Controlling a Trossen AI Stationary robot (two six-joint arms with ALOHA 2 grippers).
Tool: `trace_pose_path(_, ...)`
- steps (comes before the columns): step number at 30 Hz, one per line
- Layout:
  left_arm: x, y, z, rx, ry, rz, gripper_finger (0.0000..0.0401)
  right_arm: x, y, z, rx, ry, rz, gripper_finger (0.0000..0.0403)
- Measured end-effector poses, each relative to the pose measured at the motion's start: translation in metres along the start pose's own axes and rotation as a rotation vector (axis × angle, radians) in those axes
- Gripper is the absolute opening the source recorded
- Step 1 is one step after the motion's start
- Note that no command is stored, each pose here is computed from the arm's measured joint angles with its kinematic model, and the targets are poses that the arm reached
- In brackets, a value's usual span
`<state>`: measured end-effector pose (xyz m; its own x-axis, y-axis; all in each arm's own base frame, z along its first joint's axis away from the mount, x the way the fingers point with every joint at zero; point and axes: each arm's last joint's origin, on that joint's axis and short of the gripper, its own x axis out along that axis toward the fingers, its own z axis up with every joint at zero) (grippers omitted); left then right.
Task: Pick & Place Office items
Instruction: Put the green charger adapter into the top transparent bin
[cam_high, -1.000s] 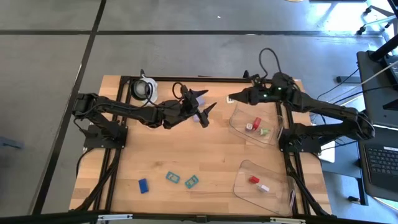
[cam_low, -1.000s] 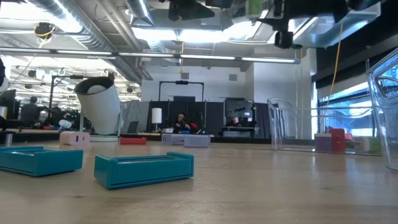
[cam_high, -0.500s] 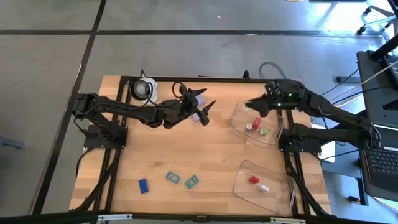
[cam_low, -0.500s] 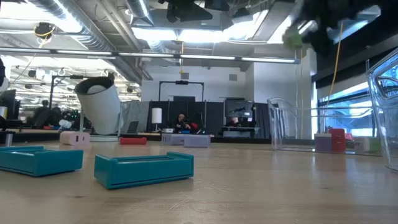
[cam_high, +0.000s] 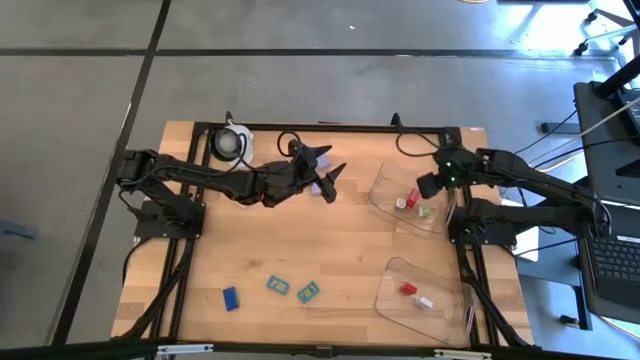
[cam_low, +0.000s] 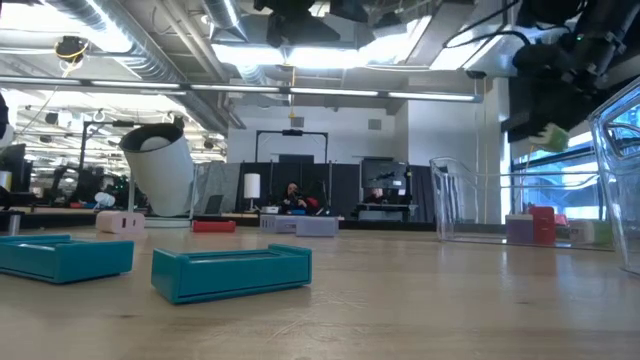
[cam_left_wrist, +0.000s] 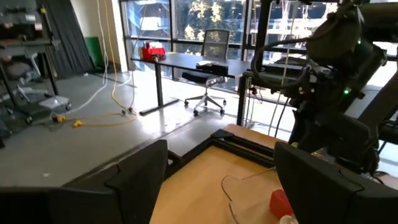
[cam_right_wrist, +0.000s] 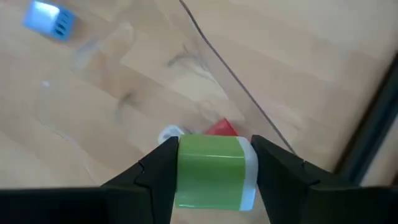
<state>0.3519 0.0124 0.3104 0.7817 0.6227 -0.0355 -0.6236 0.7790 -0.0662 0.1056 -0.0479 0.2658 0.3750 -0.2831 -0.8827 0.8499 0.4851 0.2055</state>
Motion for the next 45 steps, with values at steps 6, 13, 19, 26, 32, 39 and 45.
trace_pose_path(6, 0.0, 0.0, -0.005, -0.025, 0.042, 0.004, 0.0292, 0.013, 0.0, -0.01, 0.016, 0.066, -0.034, 0.0182)
trace_pose_path(13, 0.0, 0.0, -0.007, -0.028, 0.057, 0.006, 0.0292, 0.04, -0.005, -0.028, 0.042, 0.165, -0.107, 0.0182)
trace_pose_path(19, 0.0, 0.001, -0.007, -0.028, 0.058, 0.006, 0.0292, 0.051, 0.002, -0.032, 0.041, 0.197, -0.093, 0.0182)
trace_pose_path(26, 0.0, 0.001, -0.007, -0.026, 0.06, 0.006, 0.0292, 0.062, 0.011, -0.029, -0.001, 0.209, -0.101, 0.0182)
trace_pose_path(32, -0.001, 0.001, -0.011, 0.001, 0.094, 0.009, 0.0292, 0.071, 0.015, -0.028, -0.015, 0.237, -0.13, 0.0183)
trace_pose_path(39, -0.001, 0.001, -0.013, -0.013, 0.111, 0.005, 0.0292, 0.077, 0.018, -0.027, -0.023, 0.253, -0.146, 0.0192)
trace_pose_path(45, -0.001, 0.001, -0.013, -0.012, 0.113, 0.004, 0.0292, 0.079, 0.021, -0.024, -0.01, 0.228, -0.12, 0.0193)
